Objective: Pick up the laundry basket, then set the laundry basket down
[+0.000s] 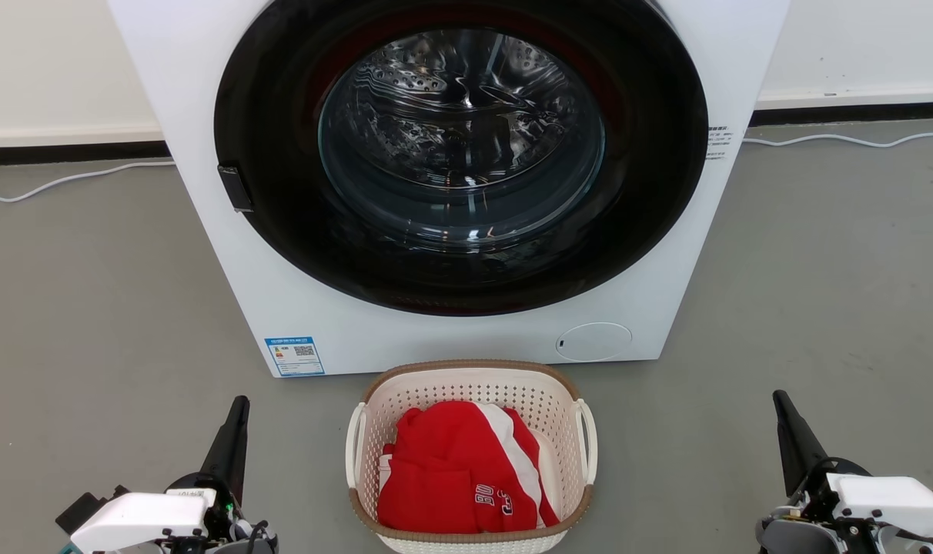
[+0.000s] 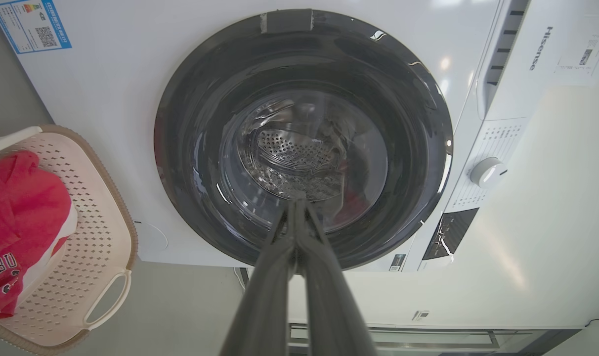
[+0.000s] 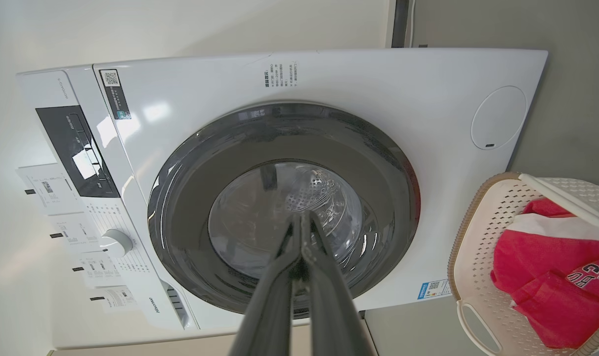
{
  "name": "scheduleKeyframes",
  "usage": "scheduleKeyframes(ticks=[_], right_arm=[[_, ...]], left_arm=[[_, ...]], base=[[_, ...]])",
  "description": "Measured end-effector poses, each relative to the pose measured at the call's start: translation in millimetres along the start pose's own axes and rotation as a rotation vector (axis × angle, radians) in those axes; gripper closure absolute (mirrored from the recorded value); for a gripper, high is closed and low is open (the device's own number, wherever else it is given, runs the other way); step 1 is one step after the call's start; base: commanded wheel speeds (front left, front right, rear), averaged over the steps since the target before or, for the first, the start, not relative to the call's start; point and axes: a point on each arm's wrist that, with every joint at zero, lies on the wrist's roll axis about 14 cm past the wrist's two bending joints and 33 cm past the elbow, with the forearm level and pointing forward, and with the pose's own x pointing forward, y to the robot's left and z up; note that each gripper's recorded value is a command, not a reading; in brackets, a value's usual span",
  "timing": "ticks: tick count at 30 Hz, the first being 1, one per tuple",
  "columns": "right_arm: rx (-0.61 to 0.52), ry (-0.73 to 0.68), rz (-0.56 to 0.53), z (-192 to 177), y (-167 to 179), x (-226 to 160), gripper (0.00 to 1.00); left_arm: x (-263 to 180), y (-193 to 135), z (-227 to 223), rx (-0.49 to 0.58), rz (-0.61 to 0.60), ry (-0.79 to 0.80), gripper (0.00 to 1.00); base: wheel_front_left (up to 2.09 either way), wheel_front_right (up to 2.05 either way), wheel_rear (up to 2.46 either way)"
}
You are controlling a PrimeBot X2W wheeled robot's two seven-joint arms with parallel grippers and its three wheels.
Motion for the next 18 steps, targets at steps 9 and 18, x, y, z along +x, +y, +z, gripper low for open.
scheduleKeyframes(ticks=[9, 18], right_arm=[[0.000, 0.000, 0.000, 0.0, 0.0, 0.0, 1.00], [0.000, 0.000, 0.000, 0.0, 0.0, 0.0, 1.00]], left_arm=[[0.0, 0.0, 0.0, 0.000, 0.000, 0.000, 1.00], [0.0, 0.0, 0.0, 0.000, 0.000, 0.000, 1.00]], base=[[0.00, 0.00, 0.00], [0.00, 0.00, 0.00]])
